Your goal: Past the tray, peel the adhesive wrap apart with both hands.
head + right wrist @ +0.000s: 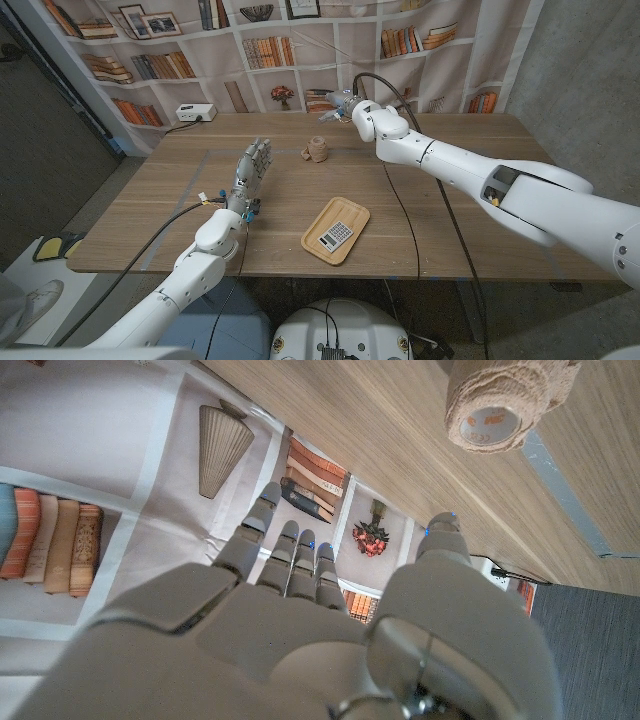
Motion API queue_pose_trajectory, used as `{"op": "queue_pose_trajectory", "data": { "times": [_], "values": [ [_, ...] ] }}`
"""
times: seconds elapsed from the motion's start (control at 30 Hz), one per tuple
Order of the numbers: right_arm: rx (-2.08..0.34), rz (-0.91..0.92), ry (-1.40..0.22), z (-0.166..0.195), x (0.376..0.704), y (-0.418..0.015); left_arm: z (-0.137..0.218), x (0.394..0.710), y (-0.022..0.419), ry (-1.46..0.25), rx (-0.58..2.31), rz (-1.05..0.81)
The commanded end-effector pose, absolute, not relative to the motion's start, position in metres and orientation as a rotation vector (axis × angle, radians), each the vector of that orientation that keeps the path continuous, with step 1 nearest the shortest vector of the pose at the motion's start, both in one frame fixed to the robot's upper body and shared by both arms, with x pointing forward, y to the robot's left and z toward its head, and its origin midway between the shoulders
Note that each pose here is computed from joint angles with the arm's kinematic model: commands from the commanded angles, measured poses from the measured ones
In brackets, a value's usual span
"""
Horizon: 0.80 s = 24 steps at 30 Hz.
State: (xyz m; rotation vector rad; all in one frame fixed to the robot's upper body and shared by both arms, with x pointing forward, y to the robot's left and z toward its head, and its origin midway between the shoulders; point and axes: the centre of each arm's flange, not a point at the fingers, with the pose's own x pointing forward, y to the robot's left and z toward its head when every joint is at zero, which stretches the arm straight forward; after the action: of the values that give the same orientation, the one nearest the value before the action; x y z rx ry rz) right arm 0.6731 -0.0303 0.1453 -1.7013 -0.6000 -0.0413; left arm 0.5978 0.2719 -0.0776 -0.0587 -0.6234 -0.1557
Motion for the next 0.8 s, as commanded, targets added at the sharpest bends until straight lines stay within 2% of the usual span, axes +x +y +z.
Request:
{"op": "queue_pose_trajectory", "data": {
  "times": [0.03,0.8],
  "values": [
    [-1.718,-0.038,-0.602,0.144,0.6792,-0.0265,-0.0752,0.5994,0.2717,-0.63,-0.06,-0.162],
    [-1.742,-0.005,-0.608,0.1424,0.6853,-0.0205,-0.0716,0.6019,0.2646,-0.62,-0.052,-0.185]
  ]
}}
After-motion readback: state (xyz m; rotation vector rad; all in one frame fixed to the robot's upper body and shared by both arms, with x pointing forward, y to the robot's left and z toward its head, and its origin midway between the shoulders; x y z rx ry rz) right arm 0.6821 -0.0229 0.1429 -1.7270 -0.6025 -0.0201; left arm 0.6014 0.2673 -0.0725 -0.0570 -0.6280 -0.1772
